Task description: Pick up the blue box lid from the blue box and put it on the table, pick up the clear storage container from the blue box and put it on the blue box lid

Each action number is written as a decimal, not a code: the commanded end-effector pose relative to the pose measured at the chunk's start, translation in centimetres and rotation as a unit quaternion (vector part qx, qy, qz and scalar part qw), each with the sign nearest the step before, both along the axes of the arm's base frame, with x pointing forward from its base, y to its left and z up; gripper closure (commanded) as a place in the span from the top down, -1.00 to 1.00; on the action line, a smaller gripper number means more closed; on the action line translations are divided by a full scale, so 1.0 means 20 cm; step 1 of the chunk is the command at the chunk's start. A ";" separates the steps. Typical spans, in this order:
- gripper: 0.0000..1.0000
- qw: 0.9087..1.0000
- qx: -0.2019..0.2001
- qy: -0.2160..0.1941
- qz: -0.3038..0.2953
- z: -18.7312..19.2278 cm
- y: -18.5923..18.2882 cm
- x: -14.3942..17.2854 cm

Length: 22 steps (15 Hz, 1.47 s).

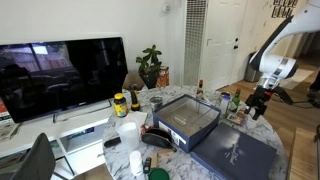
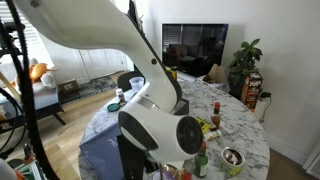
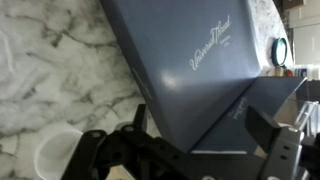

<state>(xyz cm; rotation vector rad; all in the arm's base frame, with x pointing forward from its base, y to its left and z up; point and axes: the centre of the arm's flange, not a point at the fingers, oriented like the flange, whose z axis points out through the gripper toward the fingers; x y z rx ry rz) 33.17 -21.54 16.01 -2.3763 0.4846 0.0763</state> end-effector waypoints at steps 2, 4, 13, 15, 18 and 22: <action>1.00 0.992 -0.063 -0.108 0.006 0.30 0.33 0.17; 1.00 0.984 -0.090 -0.155 0.013 0.35 0.46 0.29; 1.00 0.928 -0.128 -0.267 0.225 0.39 0.92 0.56; 1.00 0.910 -0.136 -0.279 0.274 0.36 0.97 0.59; 1.00 0.879 -0.148 -0.294 0.345 0.31 1.02 0.65; 1.00 0.828 -0.167 -0.313 0.434 0.27 1.05 0.76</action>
